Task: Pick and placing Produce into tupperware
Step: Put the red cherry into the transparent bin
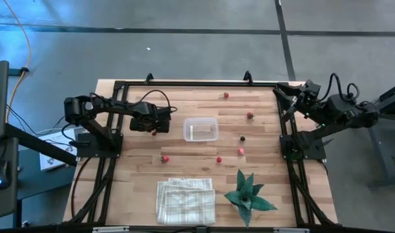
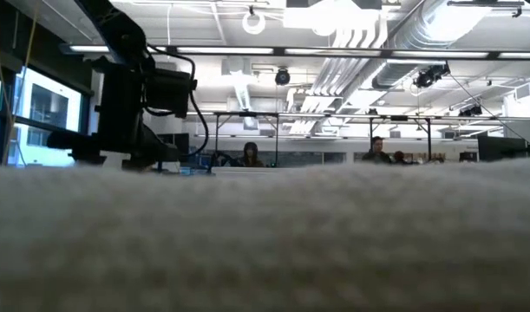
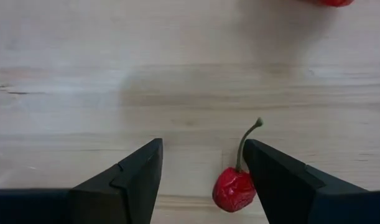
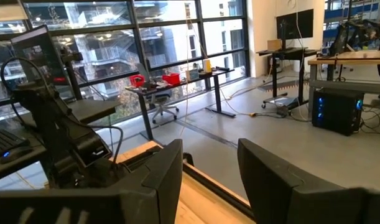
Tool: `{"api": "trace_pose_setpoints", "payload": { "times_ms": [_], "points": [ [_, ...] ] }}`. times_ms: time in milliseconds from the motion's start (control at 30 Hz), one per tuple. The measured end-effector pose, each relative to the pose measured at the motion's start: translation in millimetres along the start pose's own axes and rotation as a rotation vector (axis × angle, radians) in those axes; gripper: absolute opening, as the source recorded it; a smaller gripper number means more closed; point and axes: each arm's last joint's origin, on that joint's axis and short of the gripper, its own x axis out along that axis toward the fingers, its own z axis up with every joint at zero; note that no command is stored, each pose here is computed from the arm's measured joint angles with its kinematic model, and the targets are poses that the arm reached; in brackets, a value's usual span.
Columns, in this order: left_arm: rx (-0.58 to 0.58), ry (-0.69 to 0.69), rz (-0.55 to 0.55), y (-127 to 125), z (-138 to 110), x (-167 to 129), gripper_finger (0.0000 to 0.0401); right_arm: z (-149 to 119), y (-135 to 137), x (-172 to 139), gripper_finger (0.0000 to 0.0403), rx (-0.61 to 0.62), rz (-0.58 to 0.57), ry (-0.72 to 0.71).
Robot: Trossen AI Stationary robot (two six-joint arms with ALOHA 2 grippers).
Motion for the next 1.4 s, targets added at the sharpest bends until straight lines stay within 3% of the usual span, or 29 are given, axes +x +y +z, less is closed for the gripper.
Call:
{"api": "trace_pose_setpoints", "payload": {
  "times_ms": [367,600,1400],
  "points": [
    [0.043,-0.151,-0.19,-9.8,7.9,-16.2,0.0225,0.1,-1.1,-0.1,0.0147,0.0,-0.037,-0.004],
    [0.057,-0.108,-0.106,-1.5,4.3,-14.4,0.0225,0.0,-1.1,0.0,0.0147,0.004,-0.039,-0.004],
    [0.118,-0.081,-0.076,-8.5,4.6,-1.0,0.0222,0.0,-1.9,0.0,0.0147,-0.013,-0.067,-0.006]
  ]
}}
